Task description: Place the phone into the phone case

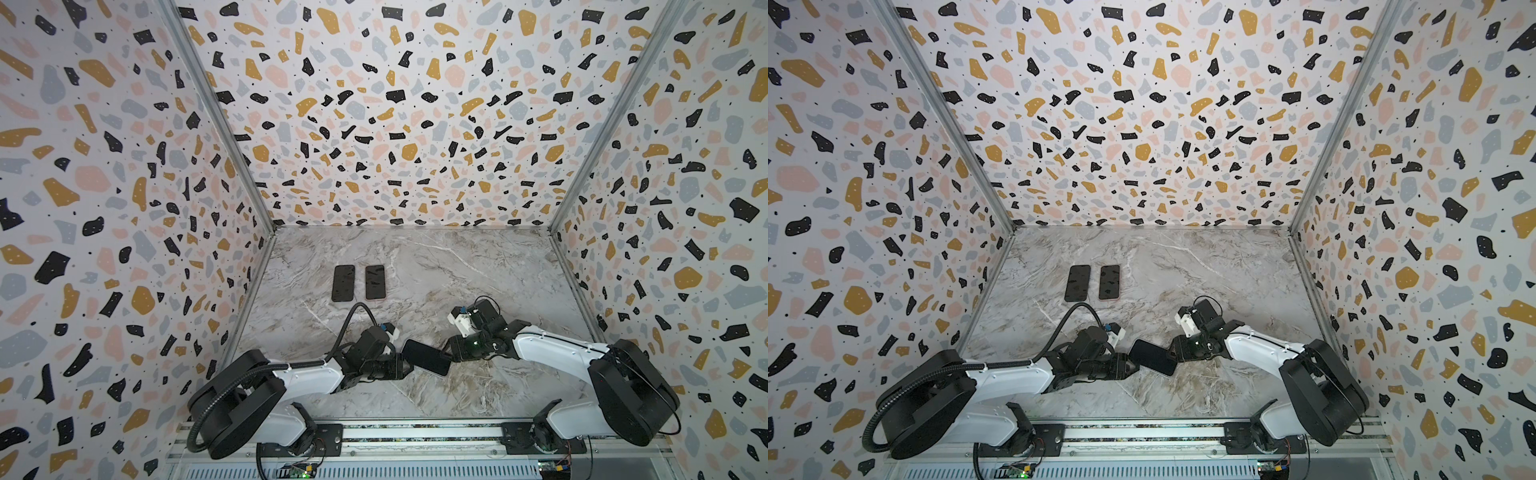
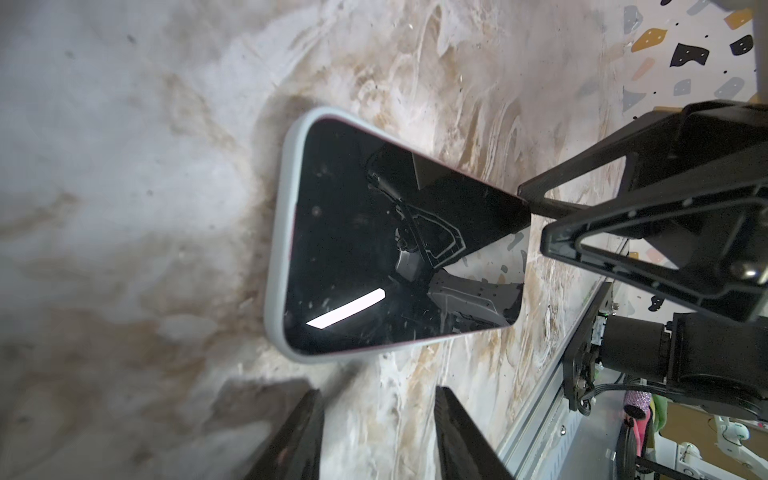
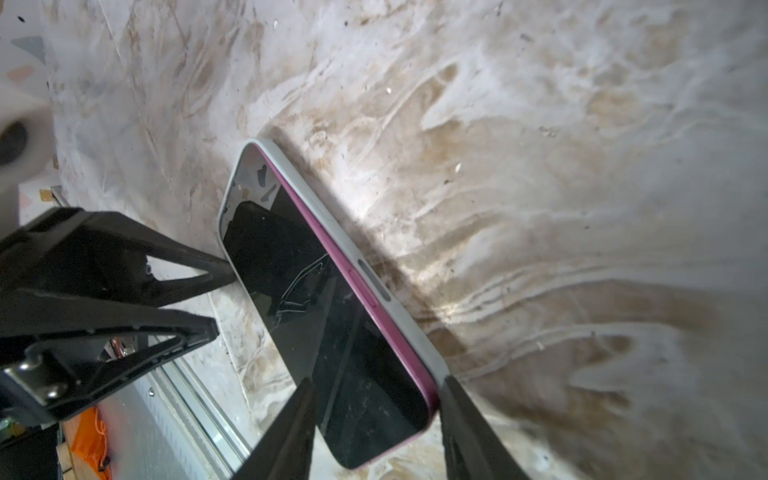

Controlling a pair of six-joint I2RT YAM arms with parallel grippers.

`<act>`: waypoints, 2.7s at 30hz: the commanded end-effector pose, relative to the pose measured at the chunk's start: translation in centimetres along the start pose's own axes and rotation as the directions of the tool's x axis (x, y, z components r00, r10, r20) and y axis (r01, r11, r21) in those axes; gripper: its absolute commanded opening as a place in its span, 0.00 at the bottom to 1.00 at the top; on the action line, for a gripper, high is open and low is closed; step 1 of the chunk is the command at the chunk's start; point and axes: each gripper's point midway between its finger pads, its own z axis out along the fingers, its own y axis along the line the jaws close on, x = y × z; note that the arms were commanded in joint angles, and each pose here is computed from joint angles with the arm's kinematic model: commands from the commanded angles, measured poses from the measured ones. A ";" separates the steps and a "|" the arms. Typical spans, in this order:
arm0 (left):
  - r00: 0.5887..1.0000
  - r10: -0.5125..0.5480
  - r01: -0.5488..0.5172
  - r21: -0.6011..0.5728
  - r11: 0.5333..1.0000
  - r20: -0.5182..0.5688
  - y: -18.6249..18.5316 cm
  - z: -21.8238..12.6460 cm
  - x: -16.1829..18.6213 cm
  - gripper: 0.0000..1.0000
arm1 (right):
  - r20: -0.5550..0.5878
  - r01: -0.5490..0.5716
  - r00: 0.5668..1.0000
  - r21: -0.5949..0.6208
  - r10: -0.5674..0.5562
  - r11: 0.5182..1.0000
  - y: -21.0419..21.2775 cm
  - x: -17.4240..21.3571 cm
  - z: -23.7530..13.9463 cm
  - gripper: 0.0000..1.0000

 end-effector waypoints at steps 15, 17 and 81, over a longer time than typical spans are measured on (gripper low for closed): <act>0.997 0.074 -0.075 -0.035 0.997 -0.036 -0.4 2.1 -2.7 0.37 | -0.068 0.027 0.997 -0.087 -0.033 0.996 1.7 2.8 0.5 0.35; 0.996 0.077 -0.078 -0.034 0.996 -0.035 -0.4 2.3 -3.1 0.37 | -0.070 0.035 0.997 -0.095 -0.042 0.995 2.1 3.1 0.6 0.34; 0.996 -0.047 0.041 -0.085 0.995 -0.070 1.1 0.1 0.2 0.35 | 0.011 0.349 0.935 0.158 -0.355 0.924 5.7 4.1 2.1 0.33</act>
